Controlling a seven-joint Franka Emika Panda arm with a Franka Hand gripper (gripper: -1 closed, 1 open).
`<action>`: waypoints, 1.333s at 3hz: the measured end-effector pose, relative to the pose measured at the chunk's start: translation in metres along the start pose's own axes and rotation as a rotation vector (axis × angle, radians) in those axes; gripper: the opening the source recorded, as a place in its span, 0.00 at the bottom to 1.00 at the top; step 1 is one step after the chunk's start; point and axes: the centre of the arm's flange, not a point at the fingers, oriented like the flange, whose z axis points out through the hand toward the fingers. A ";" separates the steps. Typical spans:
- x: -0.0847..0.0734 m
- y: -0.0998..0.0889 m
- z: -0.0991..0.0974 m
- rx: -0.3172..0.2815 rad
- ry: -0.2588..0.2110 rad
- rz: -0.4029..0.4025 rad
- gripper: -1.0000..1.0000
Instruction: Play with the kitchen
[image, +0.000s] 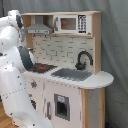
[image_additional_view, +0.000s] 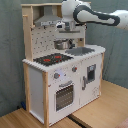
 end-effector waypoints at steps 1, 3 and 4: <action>-0.033 0.006 -0.007 0.024 -0.054 0.052 0.00; -0.086 0.015 -0.006 0.053 -0.096 0.125 0.00; -0.104 0.013 -0.005 0.060 -0.103 0.145 0.00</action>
